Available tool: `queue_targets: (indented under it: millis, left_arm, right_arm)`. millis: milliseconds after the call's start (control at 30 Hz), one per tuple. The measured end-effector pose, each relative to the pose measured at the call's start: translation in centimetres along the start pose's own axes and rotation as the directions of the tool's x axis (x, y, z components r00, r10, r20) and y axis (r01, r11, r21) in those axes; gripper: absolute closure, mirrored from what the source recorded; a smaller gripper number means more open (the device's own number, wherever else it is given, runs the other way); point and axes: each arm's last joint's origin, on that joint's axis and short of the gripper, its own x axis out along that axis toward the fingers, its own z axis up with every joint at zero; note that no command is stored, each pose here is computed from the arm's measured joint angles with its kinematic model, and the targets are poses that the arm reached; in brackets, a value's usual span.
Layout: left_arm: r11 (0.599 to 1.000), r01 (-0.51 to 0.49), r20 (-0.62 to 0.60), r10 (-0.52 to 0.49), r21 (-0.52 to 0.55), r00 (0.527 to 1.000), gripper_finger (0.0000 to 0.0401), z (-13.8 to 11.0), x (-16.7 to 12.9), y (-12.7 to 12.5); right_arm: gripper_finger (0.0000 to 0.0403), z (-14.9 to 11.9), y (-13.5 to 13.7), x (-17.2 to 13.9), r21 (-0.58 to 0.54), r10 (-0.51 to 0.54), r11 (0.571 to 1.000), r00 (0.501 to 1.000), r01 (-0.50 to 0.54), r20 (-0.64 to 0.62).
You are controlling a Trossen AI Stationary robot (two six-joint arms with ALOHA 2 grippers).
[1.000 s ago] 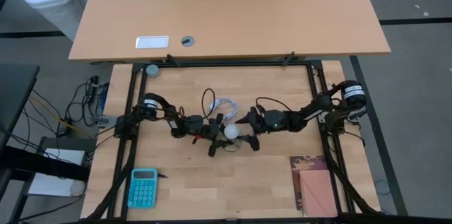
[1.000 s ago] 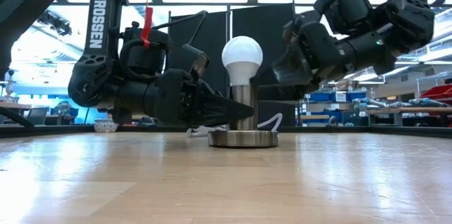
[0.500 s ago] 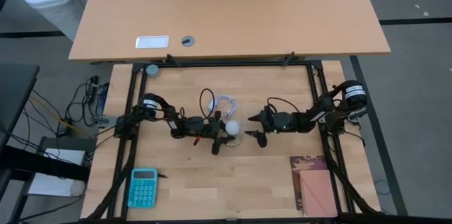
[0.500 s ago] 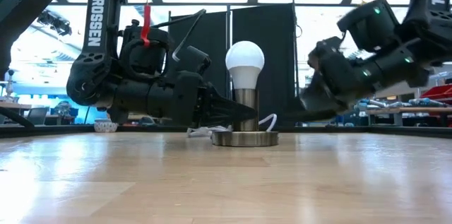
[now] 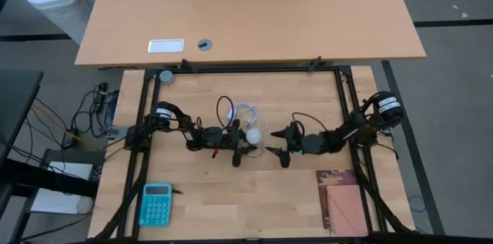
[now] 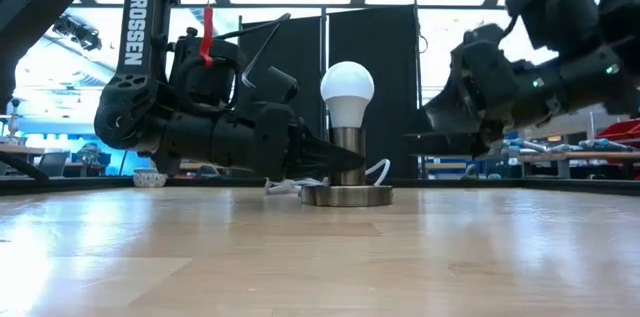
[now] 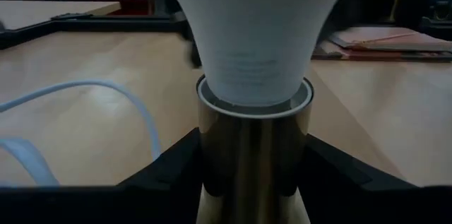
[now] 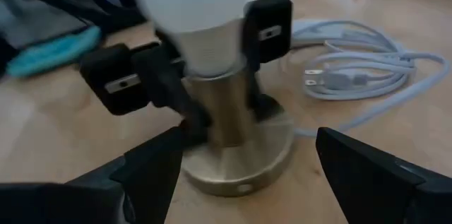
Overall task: Screw lightbulb
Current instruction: Remove the white lightbulb from the lamp socket
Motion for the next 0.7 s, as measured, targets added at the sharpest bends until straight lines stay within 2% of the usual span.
queue_targets:
  millis: [200,333,467,700]
  left_arm:
    - [0.997,-0.073,0.000,0.073,-0.022,0.997,0.0208,0.0,0.0,0.2]
    - [0.990,-0.134,0.002,0.135,-0.031,0.991,0.0208,0.0,0.0,0.4]
    - [0.980,-0.192,0.003,0.192,-0.061,0.981,0.0208,-0.1,-0.1,0.5]
    - [0.960,-0.260,0.005,0.262,-0.102,0.965,0.0208,-0.1,-0.1,0.7]
  right_arm:
    - [0.0079,0.3,3.8,0.5,-0.114,-0.199,0.972,0.979,0.204,0.055]
    - [0.0079,1.1,5.2,0.9,-0.111,-0.194,0.973,0.977,0.204,0.092]
    - [0.0079,1.8,5.7,1.3,-0.061,-0.197,0.977,0.975,0.204,0.107]
    - [0.0079,2.2,7.2,2.7,-0.085,-0.330,0.936,0.934,0.343,0.138]
